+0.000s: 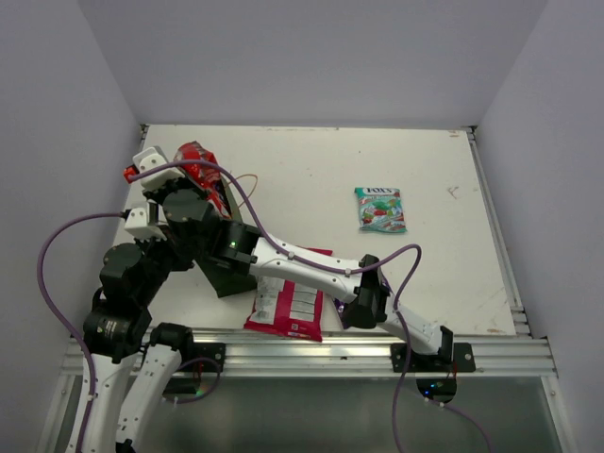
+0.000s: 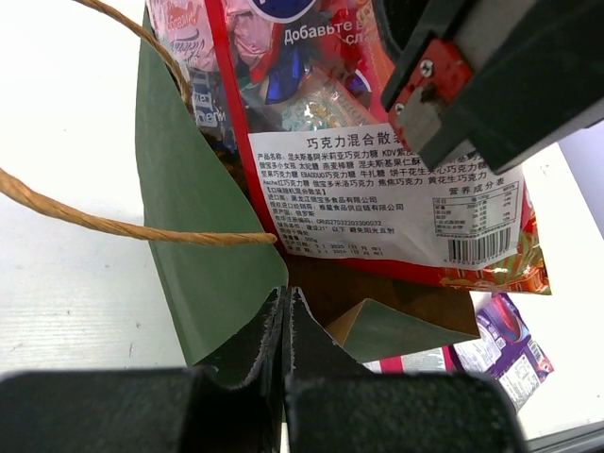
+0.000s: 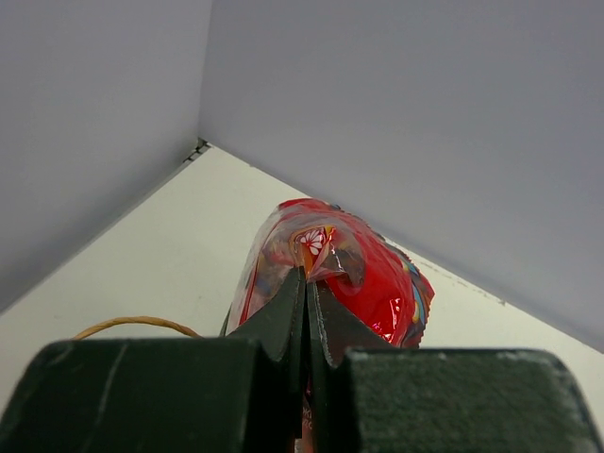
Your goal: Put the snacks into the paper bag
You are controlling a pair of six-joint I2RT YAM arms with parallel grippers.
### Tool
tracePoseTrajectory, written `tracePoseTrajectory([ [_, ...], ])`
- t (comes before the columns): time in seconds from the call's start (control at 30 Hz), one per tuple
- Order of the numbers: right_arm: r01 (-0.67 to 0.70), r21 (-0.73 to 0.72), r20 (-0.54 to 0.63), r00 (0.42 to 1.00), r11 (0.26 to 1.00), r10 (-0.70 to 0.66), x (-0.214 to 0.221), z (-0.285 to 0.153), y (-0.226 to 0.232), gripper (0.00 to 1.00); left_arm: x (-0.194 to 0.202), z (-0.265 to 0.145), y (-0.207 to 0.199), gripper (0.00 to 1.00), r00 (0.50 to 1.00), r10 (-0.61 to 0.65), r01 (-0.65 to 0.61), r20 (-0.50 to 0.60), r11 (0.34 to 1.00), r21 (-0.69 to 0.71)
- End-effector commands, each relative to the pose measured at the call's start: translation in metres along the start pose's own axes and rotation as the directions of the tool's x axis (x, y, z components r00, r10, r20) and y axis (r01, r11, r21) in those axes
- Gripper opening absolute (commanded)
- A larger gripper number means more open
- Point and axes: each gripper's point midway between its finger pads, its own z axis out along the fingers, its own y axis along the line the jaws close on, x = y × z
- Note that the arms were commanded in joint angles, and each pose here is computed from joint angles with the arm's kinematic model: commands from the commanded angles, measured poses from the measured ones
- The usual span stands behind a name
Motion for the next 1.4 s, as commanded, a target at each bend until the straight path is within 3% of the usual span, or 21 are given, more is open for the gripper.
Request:
tracePoseTrajectory([
  [0.0, -0.091, 0.012, 0.047, 0.995, 0.996, 0.090, -0.017, -0.005, 0.001, 0.00, -0.004, -0.003, -0.013, 0.00, 1.000, 0.019, -0.019, 0.005, 0.998, 0.067],
  [0.7, 0.073, 0.009, -0.085, 0.994, 0.997, -0.072, 0.053, -0.040, 0.040, 0.01, -0.010, -0.012, -0.012, 0.00, 0.999, 0.044, -0.046, 0.030, 0.997, 0.057],
  [0.73, 0.095, 0.003, -0.090, 0.991, 0.995, -0.095, 0.058, -0.043, 0.041, 0.25, -0.011, -0.013, -0.012, 0.00, 0.998, 0.047, -0.049, 0.033, 0.997, 0.057],
  [0.8, 0.085, 0.015, -0.072, 0.994, 0.996, -0.083, 0.042, -0.052, 0.035, 0.43, -0.010, -0.013, -0.011, 0.00, 0.998, 0.050, -0.051, 0.031, 0.997, 0.051],
  [0.83, 0.108, 0.016, -0.065, 0.992, 0.994, -0.106, 0.034, -0.056, 0.030, 0.66, -0.010, -0.013, -0.010, 0.00, 0.998, 0.053, -0.054, 0.031, 0.997, 0.049],
  [0.97, 0.098, 0.006, 0.022, 0.995, 0.995, -0.098, -0.025, -0.083, 0.013, 0.96, -0.010, -0.013, -0.009, 0.00, 0.998, 0.057, -0.059, 0.032, 0.997, 0.044],
  [1.13, -0.020, -0.086, 0.147, 0.989, 0.996, 0.033, -0.117, -0.129, -0.022, 0.99, -0.010, -0.013, -0.005, 0.00, 0.998, 0.063, -0.064, 0.031, 0.998, 0.024],
  [1.37, -0.078, -0.162, 0.166, 0.980, 0.984, 0.105, -0.151, -0.196, -0.066, 0.99, 0.010, 0.003, 0.005, 0.00, 0.999, 0.038, -0.038, -0.009, 0.999, -0.001],
])
